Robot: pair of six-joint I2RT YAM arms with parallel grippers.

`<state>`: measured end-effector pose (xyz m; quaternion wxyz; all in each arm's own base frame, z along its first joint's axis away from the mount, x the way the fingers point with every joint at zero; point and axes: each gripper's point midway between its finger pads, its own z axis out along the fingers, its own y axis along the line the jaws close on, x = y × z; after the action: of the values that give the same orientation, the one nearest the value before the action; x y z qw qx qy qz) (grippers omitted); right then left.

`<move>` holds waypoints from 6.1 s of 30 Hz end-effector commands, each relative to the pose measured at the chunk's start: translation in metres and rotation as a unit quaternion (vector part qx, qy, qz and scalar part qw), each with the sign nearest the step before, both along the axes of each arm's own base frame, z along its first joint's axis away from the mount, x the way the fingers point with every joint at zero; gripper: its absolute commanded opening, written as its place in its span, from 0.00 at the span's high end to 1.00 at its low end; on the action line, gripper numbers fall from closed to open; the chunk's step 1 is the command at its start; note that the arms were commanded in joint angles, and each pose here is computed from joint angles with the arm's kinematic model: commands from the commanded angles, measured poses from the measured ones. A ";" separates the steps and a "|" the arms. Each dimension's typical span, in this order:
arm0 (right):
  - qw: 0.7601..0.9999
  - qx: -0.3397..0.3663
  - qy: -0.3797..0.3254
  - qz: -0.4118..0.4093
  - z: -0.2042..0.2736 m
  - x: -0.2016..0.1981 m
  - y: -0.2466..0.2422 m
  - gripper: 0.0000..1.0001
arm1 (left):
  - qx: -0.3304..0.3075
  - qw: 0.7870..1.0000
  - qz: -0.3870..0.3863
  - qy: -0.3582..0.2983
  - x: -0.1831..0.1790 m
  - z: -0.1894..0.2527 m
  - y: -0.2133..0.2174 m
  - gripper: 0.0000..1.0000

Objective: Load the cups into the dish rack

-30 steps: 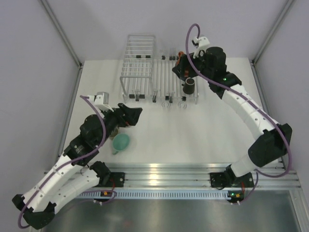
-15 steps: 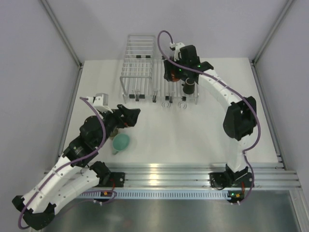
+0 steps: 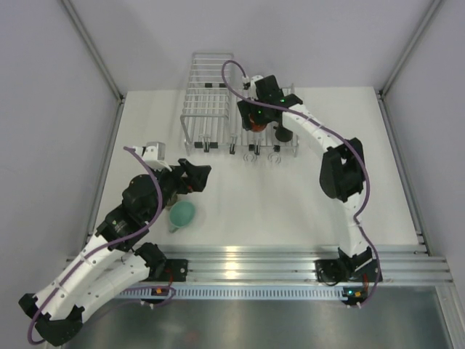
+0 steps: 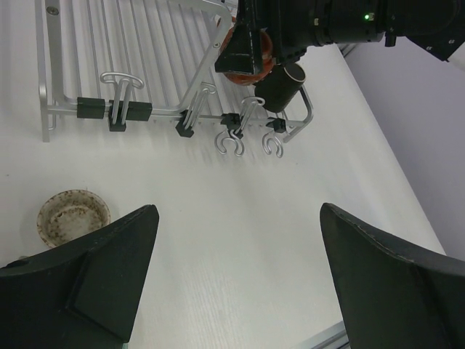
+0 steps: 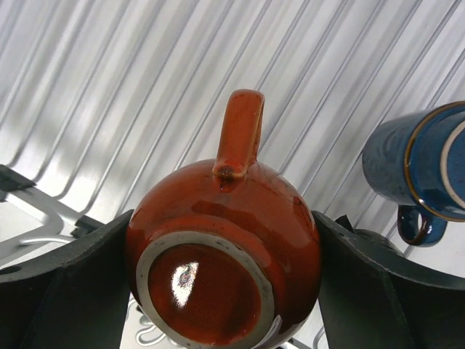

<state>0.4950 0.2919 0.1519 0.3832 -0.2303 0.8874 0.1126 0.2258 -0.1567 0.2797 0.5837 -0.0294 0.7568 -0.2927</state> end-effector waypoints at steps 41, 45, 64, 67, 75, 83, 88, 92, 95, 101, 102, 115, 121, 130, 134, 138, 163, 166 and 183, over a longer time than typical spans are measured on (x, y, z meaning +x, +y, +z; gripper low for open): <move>1.000 -0.020 -0.016 -0.008 -0.013 0.016 0.009 0.24 | 0.013 1.000 0.004 -0.010 0.000 -0.002 0.005 0.02; 0.999 -0.026 -0.029 0.006 -0.008 0.017 0.011 0.16 | 0.014 1.000 0.004 -0.009 -0.001 -0.002 0.005 0.02; 0.999 -0.024 -0.038 0.013 -0.004 0.017 0.015 0.01 | 0.017 1.000 0.003 -0.009 0.000 -0.005 0.004 0.02; 0.999 -0.024 -0.044 0.015 0.000 0.018 0.016 0.01 | 0.016 1.000 0.003 -0.008 0.000 -0.005 0.005 0.02; 0.998 -0.021 -0.054 0.014 0.006 0.017 0.017 0.01 | 0.017 1.000 0.005 -0.008 0.000 -0.006 0.005 0.02; 0.994 -0.014 -0.107 0.001 0.049 0.015 0.007 0.01 | 0.016 1.000 0.011 -0.009 0.000 -0.005 0.008 0.02; 0.990 -0.012 -0.143 -0.012 0.082 0.013 -0.003 0.01 | 0.015 1.000 0.014 -0.007 0.000 -0.007 0.009 0.02; 0.987 -0.016 -0.160 -0.022 0.096 0.008 -0.013 0.01 | 0.022 1.000 0.021 0.000 0.001 -0.014 0.011 0.02; 0.984 -0.011 -0.173 -0.027 0.106 -0.002 -0.021 0.01 | 0.035 0.999 0.029 0.013 0.003 -0.028 0.014 0.02; 0.978 0.033 -0.200 -0.052 0.129 -0.040 -0.050 0.01 | 0.058 0.996 0.050 0.043 0.007 -0.055 0.018 0.02; 0.976 0.040 -0.204 -0.056 0.131 -0.055 -0.060 0.01 | 0.067 0.995 0.054 0.052 0.008 -0.062 0.020 0.02; 0.945 0.123 -0.279 -0.114 0.182 -0.164 -0.142 0.01 | 0.146 0.977 0.092 0.128 0.024 -0.129 0.023 0.04; 0.941 0.134 -0.284 -0.125 0.178 -0.192 -0.160 0.01 | 0.165 0.978 0.066 0.106 0.037 -0.135 0.008 0.04; 0.937 0.148 -0.288 -0.129 0.176 -0.224 -0.178 0.01 | 0.221 0.965 0.064 0.123 0.055 -0.162 0.004 0.04; 0.936 0.147 -0.290 -0.134 0.174 -0.229 -0.183 0.01 | 0.233 0.963 0.062 0.123 0.064 -0.171 0.004 0.04; 0.937 0.146 -0.287 -0.134 0.171 -0.231 -0.184 0.01 | 0.225 0.966 0.061 0.113 0.075 -0.172 0.004 0.04; 0.937 0.142 -0.287 -0.140 0.165 -0.231 -0.186 0.01 | 0.251 0.948 0.065 0.182 0.101 -0.228 0.007 0.50; 0.938 0.141 -0.286 -0.140 0.163 -0.230 -0.186 0.01 | 0.258 0.945 0.071 0.188 0.103 -0.231 0.008 0.57; 0.938 0.141 -0.280 -0.147 0.159 -0.231 -0.188 0.01 | 0.226 0.949 0.065 0.209 0.094 -0.223 0.003 1.00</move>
<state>0.2632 0.1088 0.2990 0.6417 -0.0832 0.7547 0.1080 0.3196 -0.1439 0.0340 0.4111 0.0116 0.9112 -0.0238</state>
